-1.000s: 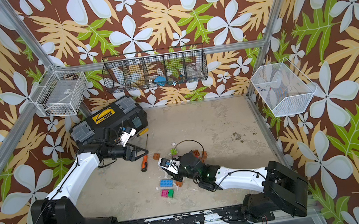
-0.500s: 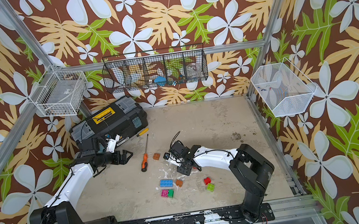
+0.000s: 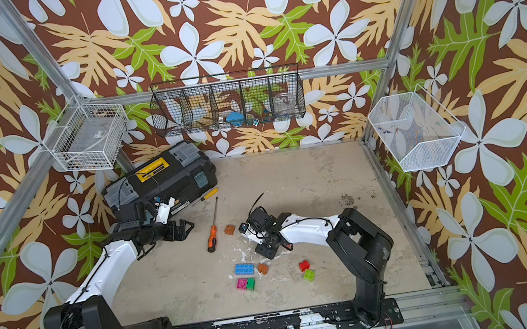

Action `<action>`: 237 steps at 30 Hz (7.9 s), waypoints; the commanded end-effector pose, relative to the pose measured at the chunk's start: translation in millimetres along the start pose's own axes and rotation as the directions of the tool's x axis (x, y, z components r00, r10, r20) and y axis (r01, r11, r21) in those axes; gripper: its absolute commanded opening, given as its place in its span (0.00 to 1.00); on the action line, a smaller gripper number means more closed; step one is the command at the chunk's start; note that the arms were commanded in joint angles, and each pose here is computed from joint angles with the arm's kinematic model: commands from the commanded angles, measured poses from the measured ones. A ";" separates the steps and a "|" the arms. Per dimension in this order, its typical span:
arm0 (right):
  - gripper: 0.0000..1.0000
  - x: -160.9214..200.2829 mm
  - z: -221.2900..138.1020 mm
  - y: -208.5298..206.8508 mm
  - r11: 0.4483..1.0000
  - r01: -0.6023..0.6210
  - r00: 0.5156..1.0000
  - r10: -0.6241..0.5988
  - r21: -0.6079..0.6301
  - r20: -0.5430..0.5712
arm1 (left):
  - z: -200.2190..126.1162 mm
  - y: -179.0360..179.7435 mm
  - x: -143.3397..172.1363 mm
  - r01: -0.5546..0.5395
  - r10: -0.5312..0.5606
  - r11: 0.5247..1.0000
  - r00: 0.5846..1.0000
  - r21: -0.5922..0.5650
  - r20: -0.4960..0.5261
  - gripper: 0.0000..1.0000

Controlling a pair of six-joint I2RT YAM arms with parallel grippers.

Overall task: Assemble the letter h with lego
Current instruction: Pick up the lego brick from the center of the board, then assemble the lego brick with the lego brick, then pick up the lego brick from the center of the board, then place the lego brick at the center of the board.

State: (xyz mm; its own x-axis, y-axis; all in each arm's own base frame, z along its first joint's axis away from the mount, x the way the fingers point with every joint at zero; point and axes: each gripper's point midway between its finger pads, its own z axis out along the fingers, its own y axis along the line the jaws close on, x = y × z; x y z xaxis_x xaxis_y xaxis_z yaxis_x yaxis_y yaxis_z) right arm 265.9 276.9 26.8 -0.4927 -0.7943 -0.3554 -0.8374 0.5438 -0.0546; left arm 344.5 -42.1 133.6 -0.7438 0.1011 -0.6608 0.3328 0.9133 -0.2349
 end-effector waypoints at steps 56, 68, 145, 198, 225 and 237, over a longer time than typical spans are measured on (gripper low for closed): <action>0.33 -150.4 27.9 -5.2 0.982 0.187 0.982 -0.186 -0.021 0.039 | -5.0 45.0 13.2 0.150 -0.150 0.988 0.989 -0.046 0.008 0.97; 0.33 -150.5 44.7 -6.0 0.986 0.153 0.988 -0.152 -0.068 0.016 | -4.7 42.6 13.8 0.147 -0.147 0.989 0.989 -0.031 0.006 0.97; 0.29 -113.3 7.4 -6.1 0.995 -0.002 0.992 0.015 -0.097 0.126 | -7.6 41.7 12.1 0.150 -0.149 0.988 0.989 -0.028 0.017 0.96; 0.23 -117.4 10.8 -6.2 0.993 -0.088 0.996 0.089 -0.080 0.008 | -5.6 41.6 14.4 0.151 -0.151 0.988 0.989 -0.018 0.006 0.95; 0.28 -44.0 3.7 -105.8 0.831 -0.511 0.860 0.489 0.219 0.147 | -6.0 45.8 15.8 0.156 -0.156 0.987 0.988 -0.034 0.003 0.95; 0.59 -60.4 -54.8 -109.1 0.818 -0.542 0.831 0.489 0.192 0.266 | -7.9 46.2 14.3 0.153 -0.153 0.988 0.988 -0.035 0.009 0.95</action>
State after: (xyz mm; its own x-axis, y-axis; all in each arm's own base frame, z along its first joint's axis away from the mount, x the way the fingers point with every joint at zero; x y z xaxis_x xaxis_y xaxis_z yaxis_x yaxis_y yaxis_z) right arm 375.8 254.4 86.8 -0.7657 -0.3534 -0.5373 -0.3940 0.9181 -0.0425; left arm 343.9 3.9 116.0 -0.7891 -0.0578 -0.6115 0.1793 0.9305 -0.3194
